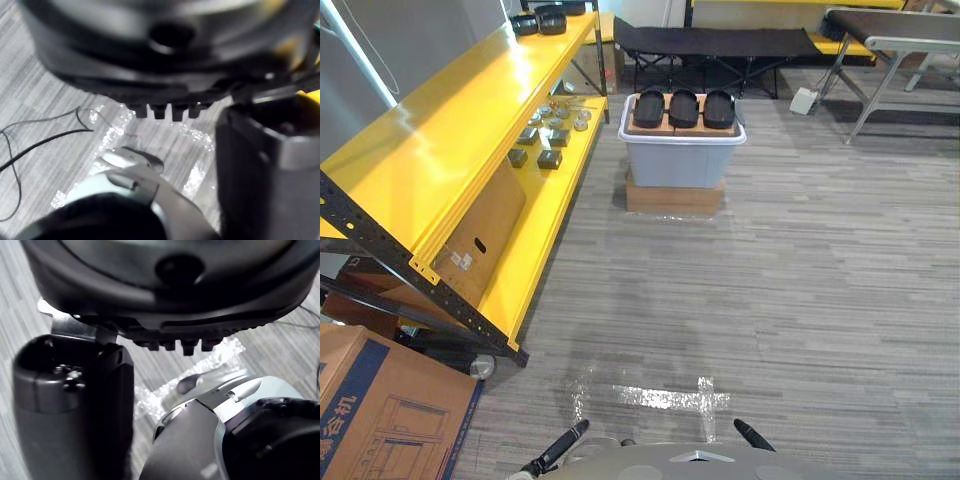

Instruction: Walk over and take three plastic housings, then place them on the shelf

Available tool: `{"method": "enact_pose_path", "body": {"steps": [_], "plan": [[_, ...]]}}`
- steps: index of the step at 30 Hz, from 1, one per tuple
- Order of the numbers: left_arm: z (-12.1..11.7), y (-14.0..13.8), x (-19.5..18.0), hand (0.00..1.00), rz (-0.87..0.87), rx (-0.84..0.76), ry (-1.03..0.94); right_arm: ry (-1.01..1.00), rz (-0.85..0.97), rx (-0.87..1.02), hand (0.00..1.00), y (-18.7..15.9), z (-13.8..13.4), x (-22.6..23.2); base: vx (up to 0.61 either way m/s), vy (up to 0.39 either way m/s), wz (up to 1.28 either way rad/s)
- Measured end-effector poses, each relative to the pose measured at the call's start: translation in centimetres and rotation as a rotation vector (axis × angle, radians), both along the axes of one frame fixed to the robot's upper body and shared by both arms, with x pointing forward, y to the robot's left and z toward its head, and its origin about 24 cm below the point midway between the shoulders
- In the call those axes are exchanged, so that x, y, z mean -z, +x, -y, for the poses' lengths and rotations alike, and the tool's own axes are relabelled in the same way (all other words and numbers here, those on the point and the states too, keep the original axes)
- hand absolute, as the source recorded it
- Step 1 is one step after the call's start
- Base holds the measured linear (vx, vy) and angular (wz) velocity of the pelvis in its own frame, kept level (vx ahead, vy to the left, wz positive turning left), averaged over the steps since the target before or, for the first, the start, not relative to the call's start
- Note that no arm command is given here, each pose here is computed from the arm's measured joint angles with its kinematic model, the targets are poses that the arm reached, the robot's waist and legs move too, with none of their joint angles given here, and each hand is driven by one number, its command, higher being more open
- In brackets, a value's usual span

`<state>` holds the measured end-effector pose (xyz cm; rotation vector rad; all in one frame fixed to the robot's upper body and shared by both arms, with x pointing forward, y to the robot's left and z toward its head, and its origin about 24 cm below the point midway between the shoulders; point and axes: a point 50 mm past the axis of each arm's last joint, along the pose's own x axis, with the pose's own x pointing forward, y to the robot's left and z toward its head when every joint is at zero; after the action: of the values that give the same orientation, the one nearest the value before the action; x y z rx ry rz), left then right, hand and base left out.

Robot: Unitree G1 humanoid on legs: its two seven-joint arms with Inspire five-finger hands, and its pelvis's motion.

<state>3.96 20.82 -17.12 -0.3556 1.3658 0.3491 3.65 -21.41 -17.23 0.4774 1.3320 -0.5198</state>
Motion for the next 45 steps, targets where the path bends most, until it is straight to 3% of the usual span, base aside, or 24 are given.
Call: {"method": "enact_pose_path", "body": {"steps": [3,8,15,38,45], "plan": [[-0.2,1.5,-0.3,1.0,0.068,0.001,0.009,0.009,0.057,-0.022,1.0,0.8,-0.2,-0.1,0.04,-0.008,0.05],[1.0,7.1,-1.9,1.0,0.312,0.054,-0.041,-0.032,0.278,-0.112,1.0,6.9,-1.3,-1.4,0.0,-0.002,0.01],[2.9,10.0,-2.8,1.0,0.434,0.056,-0.105,0.001,0.473,-0.05,1.0,11.8,-2.4,-3.1,0.0,0.0,0.0],[2.3,6.7,-2.2,1.0,0.394,-0.04,-0.072,0.03,0.393,0.055,1.0,8.0,-2.9,-1.8,-0.04,-0.003,-0.02],[2.3,7.3,-2.5,1.0,0.409,0.039,-0.04,-0.008,0.427,0.082,1.0,9.4,-2.4,-2.4,0.01,0.047,-0.27]]}}
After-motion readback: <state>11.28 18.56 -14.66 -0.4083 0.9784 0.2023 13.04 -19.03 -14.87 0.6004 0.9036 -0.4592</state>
